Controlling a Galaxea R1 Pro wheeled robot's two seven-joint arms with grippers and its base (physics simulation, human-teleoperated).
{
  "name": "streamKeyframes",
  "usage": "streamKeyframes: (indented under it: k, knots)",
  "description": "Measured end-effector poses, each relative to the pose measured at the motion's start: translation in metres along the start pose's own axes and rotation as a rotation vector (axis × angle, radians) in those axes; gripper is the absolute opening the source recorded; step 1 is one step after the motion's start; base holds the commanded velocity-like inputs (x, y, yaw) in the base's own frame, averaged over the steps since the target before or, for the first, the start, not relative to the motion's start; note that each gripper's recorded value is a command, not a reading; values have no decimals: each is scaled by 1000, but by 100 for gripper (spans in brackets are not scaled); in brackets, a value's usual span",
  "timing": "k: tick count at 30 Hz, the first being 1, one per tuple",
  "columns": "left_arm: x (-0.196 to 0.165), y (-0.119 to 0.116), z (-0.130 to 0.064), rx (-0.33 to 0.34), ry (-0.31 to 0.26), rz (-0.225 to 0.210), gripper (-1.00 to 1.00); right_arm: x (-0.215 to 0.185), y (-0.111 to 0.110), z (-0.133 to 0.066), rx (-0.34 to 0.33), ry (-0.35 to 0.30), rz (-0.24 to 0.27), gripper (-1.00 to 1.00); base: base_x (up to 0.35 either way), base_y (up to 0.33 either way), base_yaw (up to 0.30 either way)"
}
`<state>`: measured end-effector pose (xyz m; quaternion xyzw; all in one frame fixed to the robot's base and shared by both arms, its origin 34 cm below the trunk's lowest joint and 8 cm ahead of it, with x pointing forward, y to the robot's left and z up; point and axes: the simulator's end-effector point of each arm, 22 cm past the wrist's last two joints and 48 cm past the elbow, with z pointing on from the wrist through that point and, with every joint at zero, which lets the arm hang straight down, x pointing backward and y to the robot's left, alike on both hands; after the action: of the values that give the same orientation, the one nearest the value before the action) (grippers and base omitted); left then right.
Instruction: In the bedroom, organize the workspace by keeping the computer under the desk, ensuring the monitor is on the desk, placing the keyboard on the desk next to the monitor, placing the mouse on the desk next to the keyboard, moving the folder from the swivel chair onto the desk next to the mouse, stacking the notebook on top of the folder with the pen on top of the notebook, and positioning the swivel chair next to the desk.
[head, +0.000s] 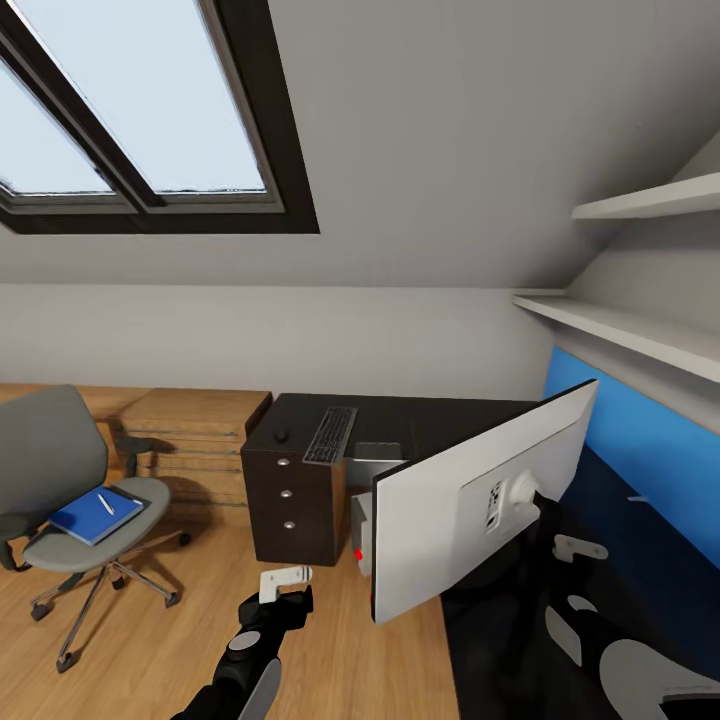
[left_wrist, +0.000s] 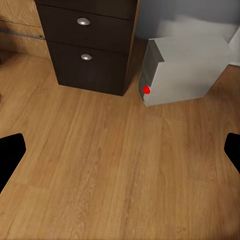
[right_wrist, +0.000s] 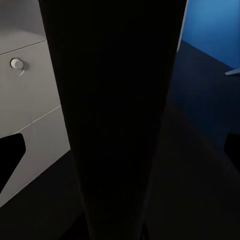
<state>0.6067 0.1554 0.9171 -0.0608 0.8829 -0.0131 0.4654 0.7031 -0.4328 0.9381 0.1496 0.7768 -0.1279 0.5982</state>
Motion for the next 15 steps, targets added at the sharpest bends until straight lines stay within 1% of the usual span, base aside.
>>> streamKeyframes:
  k: [8,15]
  knots:
    - [0,0,0,0,0,0,100,0,0,0,0,0,0,100,1,0,0]
    - [0,0,0,0,-1,2,100,-1,0,0,0,-1,1,100,99,0,0]
